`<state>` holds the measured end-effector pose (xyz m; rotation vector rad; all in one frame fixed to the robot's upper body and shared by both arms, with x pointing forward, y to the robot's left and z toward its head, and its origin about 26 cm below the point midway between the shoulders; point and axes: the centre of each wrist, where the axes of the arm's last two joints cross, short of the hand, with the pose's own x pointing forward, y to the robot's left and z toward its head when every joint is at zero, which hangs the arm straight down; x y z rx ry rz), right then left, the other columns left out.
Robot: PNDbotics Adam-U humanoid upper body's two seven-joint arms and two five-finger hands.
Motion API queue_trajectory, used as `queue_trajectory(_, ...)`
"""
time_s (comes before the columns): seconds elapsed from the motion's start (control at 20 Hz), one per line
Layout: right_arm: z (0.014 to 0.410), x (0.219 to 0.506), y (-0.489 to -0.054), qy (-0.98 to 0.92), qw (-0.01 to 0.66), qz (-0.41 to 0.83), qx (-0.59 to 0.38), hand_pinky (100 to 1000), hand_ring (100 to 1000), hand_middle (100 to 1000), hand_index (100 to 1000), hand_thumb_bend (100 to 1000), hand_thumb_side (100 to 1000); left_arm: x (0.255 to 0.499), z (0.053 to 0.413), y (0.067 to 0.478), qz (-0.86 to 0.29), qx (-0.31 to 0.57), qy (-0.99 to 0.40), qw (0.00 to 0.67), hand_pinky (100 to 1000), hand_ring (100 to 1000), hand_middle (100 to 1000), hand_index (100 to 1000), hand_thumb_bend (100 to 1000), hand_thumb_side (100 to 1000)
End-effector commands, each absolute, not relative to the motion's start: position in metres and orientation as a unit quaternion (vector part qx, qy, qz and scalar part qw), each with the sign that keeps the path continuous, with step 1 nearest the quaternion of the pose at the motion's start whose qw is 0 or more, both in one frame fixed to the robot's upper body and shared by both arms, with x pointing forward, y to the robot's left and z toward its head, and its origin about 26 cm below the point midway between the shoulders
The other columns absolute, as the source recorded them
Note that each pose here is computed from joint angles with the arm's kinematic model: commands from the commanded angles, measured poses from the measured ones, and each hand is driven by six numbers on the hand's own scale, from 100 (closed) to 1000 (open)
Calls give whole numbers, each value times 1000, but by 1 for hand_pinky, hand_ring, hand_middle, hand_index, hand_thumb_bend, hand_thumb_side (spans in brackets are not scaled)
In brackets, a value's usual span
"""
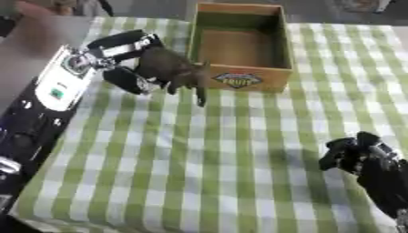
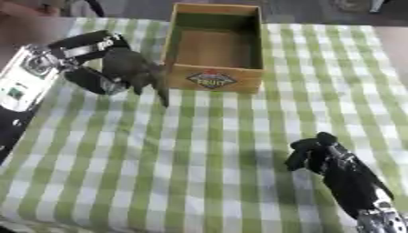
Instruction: Pick up objects on the table and place them in the box.
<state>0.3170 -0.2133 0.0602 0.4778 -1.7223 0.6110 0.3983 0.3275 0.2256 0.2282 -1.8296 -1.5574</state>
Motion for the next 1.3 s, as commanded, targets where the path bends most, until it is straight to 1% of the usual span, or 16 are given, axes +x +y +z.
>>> queue_trajectory(0.05,65,318,-213,-741,579,274,203,617,609,532,697,100,1000,404,256,338,-654,92,-691,295,324,169,232,492,100,244)
queue_trajectory(0.4,67,320,-208,-739,574,285,208,617,609,532,697,100,1000,436,282,328,-605,97,-713,341,316,165,226,487,100,246)
queue_trajectory(0.75,72,322,-202,-738,565,300,213,618,609,532,697,100,1000,457,290,336,-560,134,-725,378,313,169,228,489,100,247)
queue_trajectory(1.0,75,324,-197,-738,558,312,217,619,609,532,697,100,1000,464,289,347,-540,180,-726,386,318,180,237,498,100,246)
queue_trajectory(1.3,78,324,-193,-738,551,323,219,620,609,532,697,100,1000,463,295,365,-515,240,-729,382,324,196,245,505,100,247)
